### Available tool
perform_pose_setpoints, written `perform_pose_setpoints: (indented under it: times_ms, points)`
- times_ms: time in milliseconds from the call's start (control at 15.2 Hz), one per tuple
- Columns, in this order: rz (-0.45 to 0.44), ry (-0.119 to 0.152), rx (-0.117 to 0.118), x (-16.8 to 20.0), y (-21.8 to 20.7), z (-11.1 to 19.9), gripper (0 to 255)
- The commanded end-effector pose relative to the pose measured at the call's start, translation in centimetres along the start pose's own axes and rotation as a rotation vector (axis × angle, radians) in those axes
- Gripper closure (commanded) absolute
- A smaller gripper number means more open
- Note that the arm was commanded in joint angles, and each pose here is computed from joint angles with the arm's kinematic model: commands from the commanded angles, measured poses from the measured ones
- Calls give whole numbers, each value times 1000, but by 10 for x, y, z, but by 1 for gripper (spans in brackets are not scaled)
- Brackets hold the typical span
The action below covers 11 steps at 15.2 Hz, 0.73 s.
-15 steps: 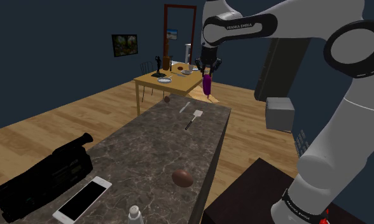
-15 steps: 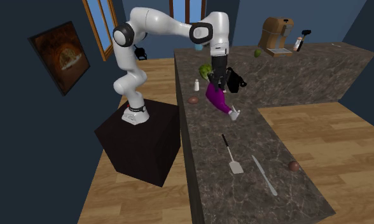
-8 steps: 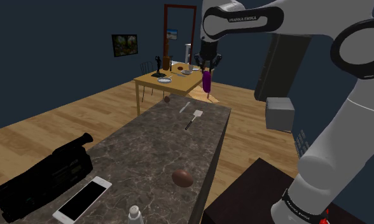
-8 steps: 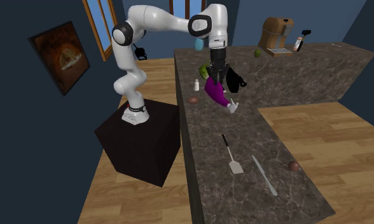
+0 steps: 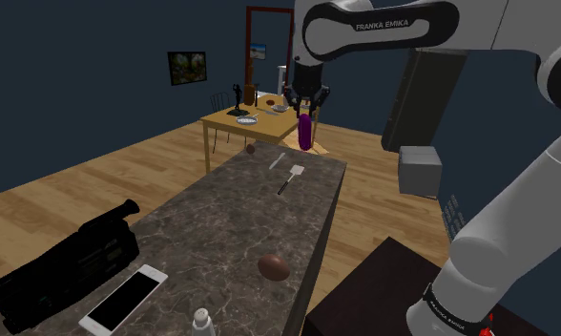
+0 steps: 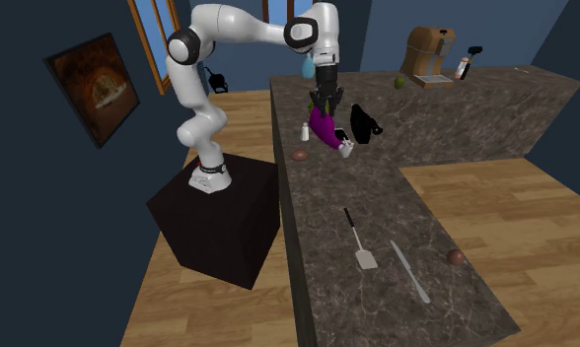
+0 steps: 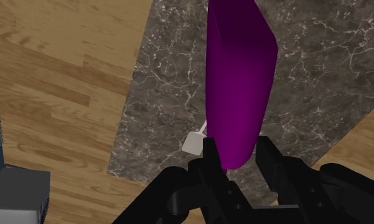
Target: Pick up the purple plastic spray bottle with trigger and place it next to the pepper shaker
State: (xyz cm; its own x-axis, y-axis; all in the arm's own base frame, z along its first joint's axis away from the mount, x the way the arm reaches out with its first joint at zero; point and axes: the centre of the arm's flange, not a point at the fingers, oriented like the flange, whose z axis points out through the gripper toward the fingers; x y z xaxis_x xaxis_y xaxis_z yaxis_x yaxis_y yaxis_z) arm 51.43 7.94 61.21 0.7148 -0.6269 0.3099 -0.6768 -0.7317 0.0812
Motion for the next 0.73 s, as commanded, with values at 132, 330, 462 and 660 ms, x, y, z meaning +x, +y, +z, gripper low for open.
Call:
perform_pose_setpoints:
  times_ms: [132,330,462,660]
  points:
    - [1,0,0,-49,-11,-18,255]
    - [1,0,0,-85,-21,-31,255]
    - [1,0,0,-109,-27,-40,255]
    - [1,0,0,-145,-37,-52,255]
